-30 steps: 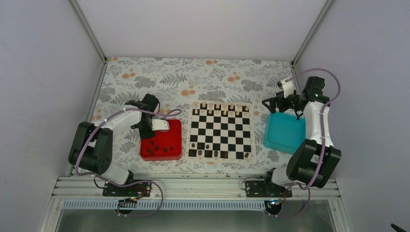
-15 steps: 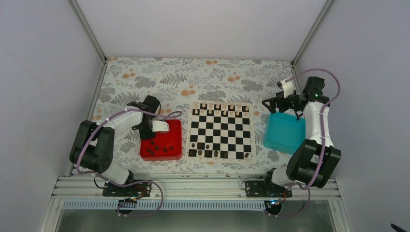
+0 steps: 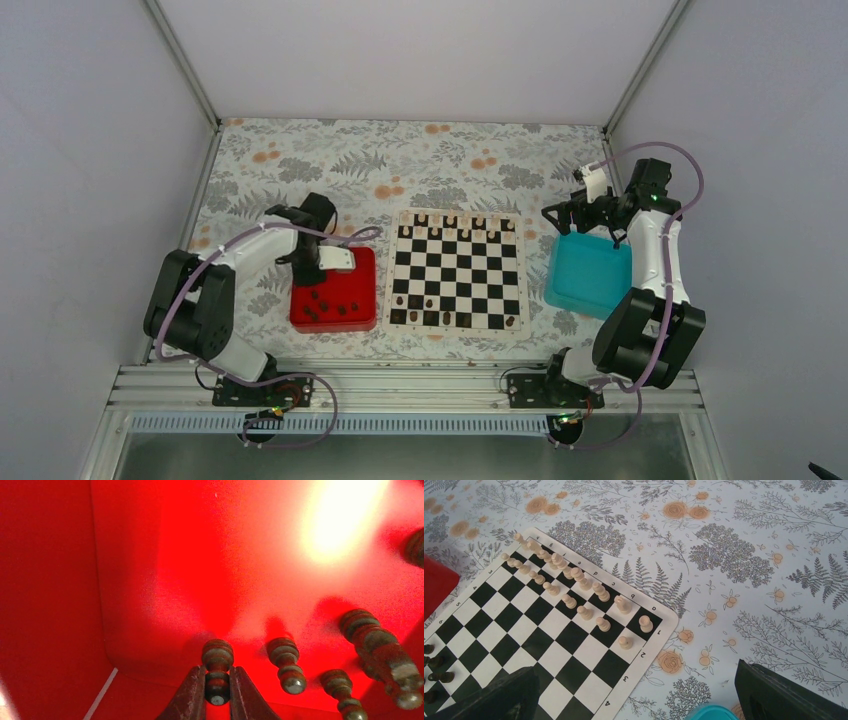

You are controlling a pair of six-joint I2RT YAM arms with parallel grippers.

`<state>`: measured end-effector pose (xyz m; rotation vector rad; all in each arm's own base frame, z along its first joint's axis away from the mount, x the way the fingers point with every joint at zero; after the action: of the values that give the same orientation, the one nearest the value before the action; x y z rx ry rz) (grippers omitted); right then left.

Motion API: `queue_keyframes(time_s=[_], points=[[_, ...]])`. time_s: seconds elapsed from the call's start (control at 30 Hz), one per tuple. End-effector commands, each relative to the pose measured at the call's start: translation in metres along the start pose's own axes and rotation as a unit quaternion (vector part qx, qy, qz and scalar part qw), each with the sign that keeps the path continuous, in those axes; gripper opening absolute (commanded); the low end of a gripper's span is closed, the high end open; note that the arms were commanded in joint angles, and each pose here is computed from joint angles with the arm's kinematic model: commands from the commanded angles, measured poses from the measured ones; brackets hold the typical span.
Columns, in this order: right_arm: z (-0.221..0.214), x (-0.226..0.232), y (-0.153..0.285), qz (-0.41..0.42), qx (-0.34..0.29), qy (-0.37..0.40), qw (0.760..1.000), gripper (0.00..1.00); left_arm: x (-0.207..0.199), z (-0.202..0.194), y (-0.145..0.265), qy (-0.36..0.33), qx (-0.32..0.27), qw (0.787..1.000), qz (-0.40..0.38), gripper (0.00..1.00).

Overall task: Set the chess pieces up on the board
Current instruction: Pick up the chess piece from the storage box, then place the chess piece on the chessboard.

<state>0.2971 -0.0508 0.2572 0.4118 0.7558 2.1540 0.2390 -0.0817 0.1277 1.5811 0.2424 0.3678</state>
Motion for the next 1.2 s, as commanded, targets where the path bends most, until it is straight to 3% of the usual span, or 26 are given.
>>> queue_keyframes(time_s=[0.0, 0.2, 0.4, 0.77, 1.17], points=[[0.001, 0.001, -0.002, 0.001, -0.003, 0.012, 1.0, 1.0, 0.001, 0.009, 0.031, 0.0, -0.035, 0.999, -0.003, 0.05], [0.001, 0.002, -0.002, 0.004, -0.003, 0.011, 1.0, 1.0, 0.003, 0.028, 0.104, -0.01, -0.07, 0.997, 0.038, 0.05], [0.0, 0.001, -0.003, 0.005, -0.003, 0.007, 1.0, 1.0, -0.02, 0.094, 0.158, -0.071, -0.122, 0.989, 0.053, 0.07], [0.004, 0.001, -0.001, 0.008, -0.007, 0.007, 1.0, 1.0, -0.098, 0.218, 0.124, -0.228, -0.119, 0.966, 0.019, 0.08], [0.001, 0.002, -0.003, 0.01, -0.006, 0.009, 1.0, 1.0, -0.144, 0.265, 0.073, -0.288, -0.102, 0.952, -0.021, 0.08]])
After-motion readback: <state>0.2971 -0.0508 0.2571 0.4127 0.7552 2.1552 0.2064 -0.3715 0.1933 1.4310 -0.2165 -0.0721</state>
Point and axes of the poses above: each gripper's point midway between its finger pads, its own y axis back along the fingers, its own x axis along the line the jaws close on, z = x × y, the point moved 9 cm from there along y, back along the fingers, and after that the axes turned 7 degrees about y, right-handed, at the moved point
